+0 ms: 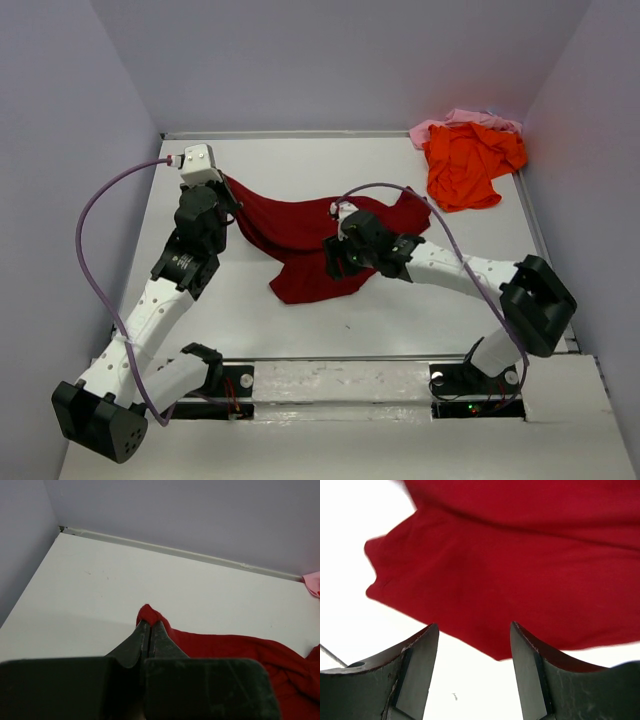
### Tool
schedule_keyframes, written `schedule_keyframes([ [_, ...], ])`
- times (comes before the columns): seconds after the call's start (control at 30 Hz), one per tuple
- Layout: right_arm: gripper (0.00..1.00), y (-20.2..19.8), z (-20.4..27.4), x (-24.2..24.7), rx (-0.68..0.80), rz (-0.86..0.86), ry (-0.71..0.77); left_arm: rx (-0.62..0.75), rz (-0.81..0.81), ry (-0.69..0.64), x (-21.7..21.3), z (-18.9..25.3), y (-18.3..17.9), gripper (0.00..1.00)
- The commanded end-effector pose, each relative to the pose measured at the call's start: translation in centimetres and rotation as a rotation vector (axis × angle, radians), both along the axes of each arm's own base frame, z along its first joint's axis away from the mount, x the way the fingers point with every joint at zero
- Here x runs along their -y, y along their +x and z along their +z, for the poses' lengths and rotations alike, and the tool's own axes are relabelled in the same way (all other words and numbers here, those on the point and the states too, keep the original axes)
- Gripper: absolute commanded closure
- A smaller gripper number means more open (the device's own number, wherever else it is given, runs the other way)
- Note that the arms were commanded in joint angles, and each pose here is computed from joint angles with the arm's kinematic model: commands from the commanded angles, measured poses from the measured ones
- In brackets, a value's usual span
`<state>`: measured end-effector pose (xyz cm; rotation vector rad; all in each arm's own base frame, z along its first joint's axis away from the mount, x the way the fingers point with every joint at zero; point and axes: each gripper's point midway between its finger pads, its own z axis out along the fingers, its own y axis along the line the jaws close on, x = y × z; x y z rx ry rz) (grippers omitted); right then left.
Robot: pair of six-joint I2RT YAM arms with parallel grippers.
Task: Fold and stack the t-shirts
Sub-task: Flatten the tshirt out
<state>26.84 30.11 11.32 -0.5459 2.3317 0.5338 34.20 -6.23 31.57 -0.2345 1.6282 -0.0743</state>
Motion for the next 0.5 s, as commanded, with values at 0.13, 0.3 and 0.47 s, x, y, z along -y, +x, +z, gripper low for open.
schedule_keyframes([
  [0.13,0.36,-2.5,-0.6,-8.5,-0.020,0.153,0.096,0.052,0.017,-0.040,-0.3,1.2,0.4,1.00],
  [0.3,0.36,-3.5,-2.6,-11.1,-0.050,0.194,0.078,0.046,0.011,-0.040,-0.2,1.1,0.4,1.00],
  [0.47,0.36,-4.6,-2.6,-13.4,-0.059,0.234,0.096,0.042,0.016,-0.038,-0.3,1.0,0.5,1.00],
])
